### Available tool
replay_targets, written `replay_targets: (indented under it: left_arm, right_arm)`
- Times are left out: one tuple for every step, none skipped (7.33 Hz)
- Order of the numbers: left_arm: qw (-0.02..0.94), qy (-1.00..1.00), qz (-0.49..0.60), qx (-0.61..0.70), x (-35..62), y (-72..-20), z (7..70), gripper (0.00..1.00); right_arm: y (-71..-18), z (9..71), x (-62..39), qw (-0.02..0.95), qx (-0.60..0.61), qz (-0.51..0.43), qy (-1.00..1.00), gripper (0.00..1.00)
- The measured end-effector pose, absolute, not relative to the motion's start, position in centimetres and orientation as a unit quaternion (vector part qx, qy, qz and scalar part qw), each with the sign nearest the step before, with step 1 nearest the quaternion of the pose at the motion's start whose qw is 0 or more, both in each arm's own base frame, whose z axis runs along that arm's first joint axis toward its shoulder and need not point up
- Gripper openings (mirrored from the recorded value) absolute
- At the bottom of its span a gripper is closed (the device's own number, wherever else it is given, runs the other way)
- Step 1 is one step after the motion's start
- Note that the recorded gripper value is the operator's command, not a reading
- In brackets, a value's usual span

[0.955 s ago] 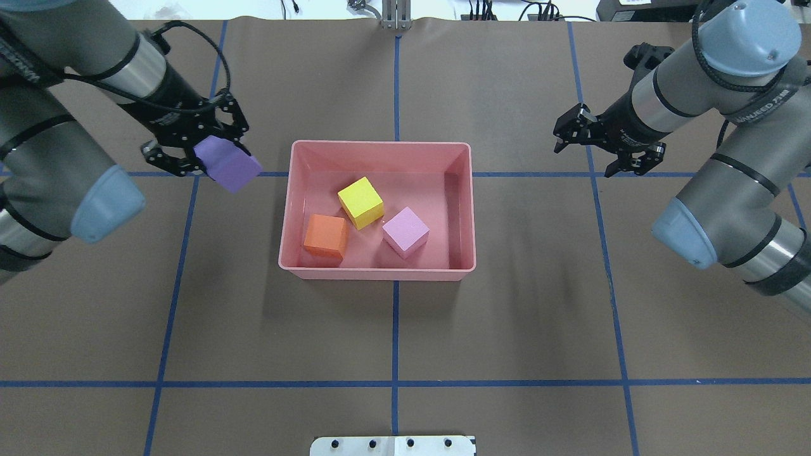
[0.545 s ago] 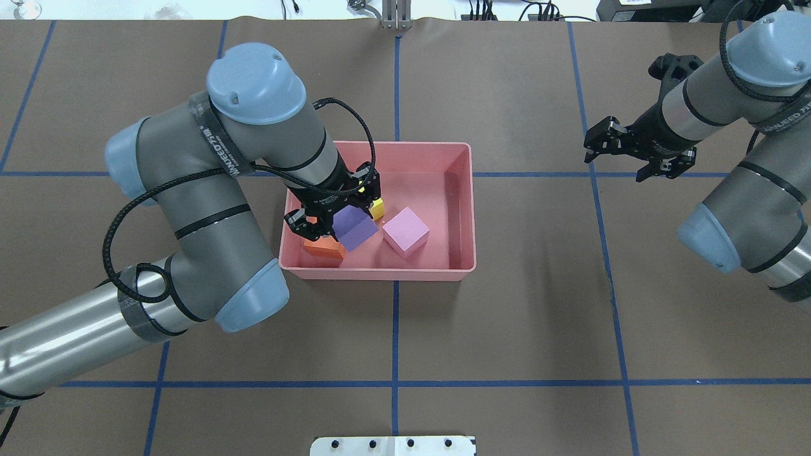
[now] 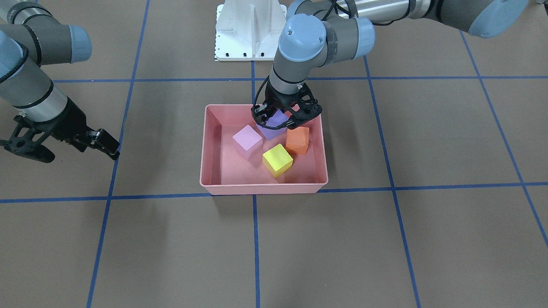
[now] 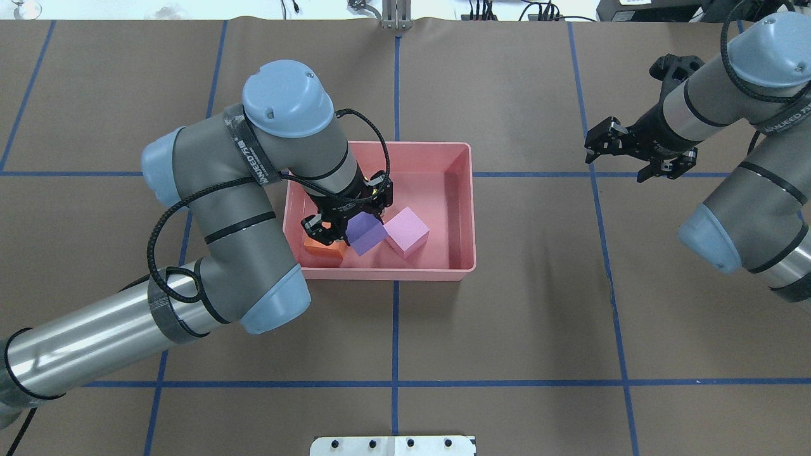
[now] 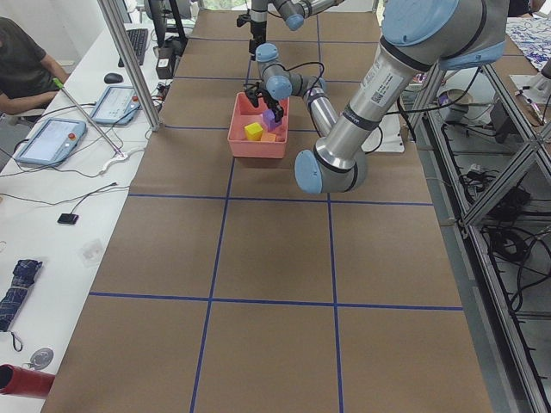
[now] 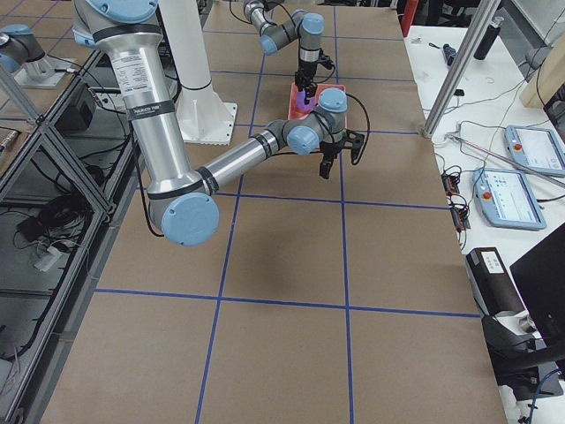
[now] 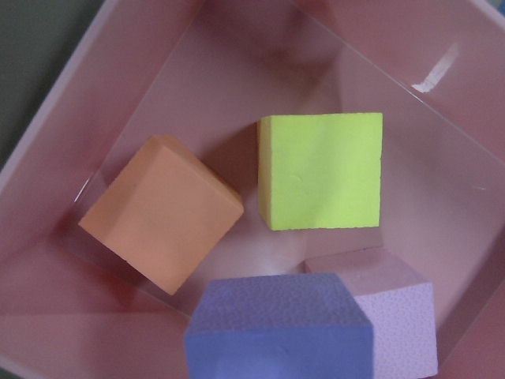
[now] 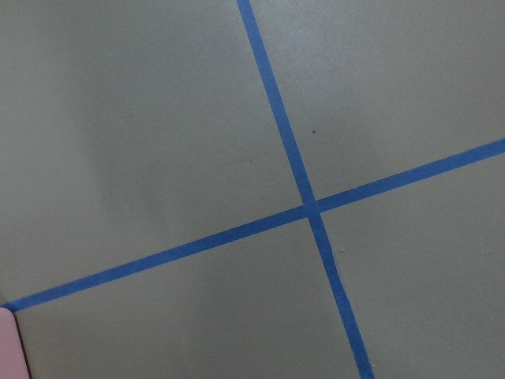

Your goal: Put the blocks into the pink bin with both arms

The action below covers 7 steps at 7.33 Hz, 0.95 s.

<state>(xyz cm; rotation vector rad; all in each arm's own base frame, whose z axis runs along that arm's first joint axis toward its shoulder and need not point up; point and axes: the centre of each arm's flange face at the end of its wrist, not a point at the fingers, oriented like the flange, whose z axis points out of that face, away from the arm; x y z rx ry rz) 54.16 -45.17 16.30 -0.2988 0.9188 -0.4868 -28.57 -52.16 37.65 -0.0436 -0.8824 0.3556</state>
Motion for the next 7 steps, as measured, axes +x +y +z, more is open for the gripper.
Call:
replay_targets:
  left_arm:
    - [0.859, 0.436, -0.23, -0.141, 54.7, -44.9, 16.5, 1.0]
    - [0.859, 0.436, -0.229, -0.14, 54.7, -44.8, 16.5, 1.0]
    - [0.857, 0.439, -0.231, -0.137, 54.3, -45.0, 16.3, 1.0]
    - [0.852, 0.449, -0.233, -0.132, 52.6, -45.6, 15.5, 1.0]
    - [0.846, 0.466, -0.229, -0.12, 49.4, -46.3, 15.0, 1.0]
    - [0.846, 0.48, -0.209, -0.101, 45.0, -46.3, 16.5, 1.0]
    - [0.854, 0.485, -0.174, -0.074, 39.8, -45.6, 19.9, 1.0]
  right_arm:
    - [-52.2, 37.6, -28.5, 0.889, -0.021, 0.171, -0.425, 1.0]
    - [-52.2, 37.6, -28.5, 0.889, -0.021, 0.172, -0.425, 1.0]
    - [-52.3, 37.7, -28.2, 0.888, -0.02, 0.174, -0.424, 1.0]
    - [-52.3, 38.1, -27.5, 0.888, -0.02, 0.18, -0.423, 1.0]
    - [-52.3, 38.9, -25.9, 0.887, -0.019, 0.191, -0.42, 1.0]
    - [-52.1, 40.2, -23.5, 0.888, -0.016, 0.201, -0.414, 1.0]
    - [-51.6, 42.0, -20.5, 0.891, -0.009, 0.198, -0.408, 1.0]
